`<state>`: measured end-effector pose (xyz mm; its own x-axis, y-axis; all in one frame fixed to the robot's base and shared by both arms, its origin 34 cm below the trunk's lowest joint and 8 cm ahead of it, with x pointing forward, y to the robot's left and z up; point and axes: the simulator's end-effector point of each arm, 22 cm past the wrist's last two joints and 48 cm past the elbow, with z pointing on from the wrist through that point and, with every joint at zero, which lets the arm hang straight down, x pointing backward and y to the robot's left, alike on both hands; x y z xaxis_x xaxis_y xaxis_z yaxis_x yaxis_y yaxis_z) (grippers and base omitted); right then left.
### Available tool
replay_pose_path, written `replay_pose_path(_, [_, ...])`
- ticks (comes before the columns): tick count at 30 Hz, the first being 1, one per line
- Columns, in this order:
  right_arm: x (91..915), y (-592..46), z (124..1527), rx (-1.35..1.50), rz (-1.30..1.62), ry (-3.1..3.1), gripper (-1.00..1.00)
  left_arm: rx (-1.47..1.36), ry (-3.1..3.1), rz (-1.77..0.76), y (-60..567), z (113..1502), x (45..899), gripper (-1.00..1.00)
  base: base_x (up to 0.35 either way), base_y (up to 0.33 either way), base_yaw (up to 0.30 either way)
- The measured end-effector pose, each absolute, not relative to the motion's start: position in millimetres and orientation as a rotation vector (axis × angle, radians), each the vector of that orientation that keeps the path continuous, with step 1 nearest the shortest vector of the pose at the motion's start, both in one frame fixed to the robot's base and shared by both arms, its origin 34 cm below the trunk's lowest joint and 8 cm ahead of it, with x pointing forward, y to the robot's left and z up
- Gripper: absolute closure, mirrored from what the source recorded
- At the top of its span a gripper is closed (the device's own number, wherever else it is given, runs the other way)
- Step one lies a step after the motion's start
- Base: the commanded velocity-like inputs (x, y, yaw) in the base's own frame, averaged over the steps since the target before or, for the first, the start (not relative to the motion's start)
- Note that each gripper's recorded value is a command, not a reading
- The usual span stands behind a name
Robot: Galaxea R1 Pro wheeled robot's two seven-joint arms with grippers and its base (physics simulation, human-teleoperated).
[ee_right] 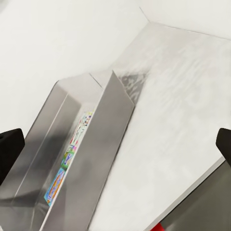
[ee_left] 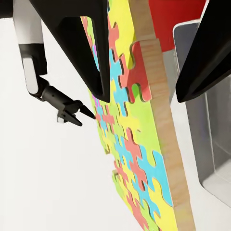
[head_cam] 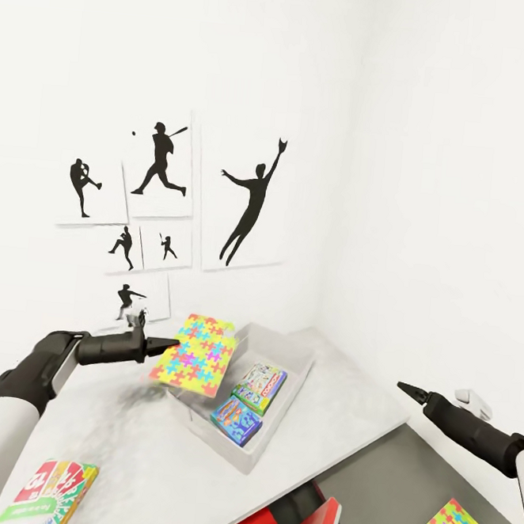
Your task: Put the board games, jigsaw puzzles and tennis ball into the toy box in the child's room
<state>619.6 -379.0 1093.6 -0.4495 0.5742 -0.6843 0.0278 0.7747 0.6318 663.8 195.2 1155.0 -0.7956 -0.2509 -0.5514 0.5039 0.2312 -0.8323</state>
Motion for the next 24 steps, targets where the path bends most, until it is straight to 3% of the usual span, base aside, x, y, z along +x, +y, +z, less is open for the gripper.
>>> replay_pose_path(16, [618.8, -369.0, 1107.1, 0.406, 0.75, 1.913, -1.0, 0.217, 2.149, -1.206, 90.4, 1183.6, 757.6, 1.0, 0.0, 0.0, 0.0])
replay_pose_path(24, [615.7, -371.9, 1116.6, 0.389, 0.783, 1.88, -1.0, 0.214, 2.245, -1.044, 89.1, 1160.9, 770.0, 1.0, 0.0, 0.0, 0.0])
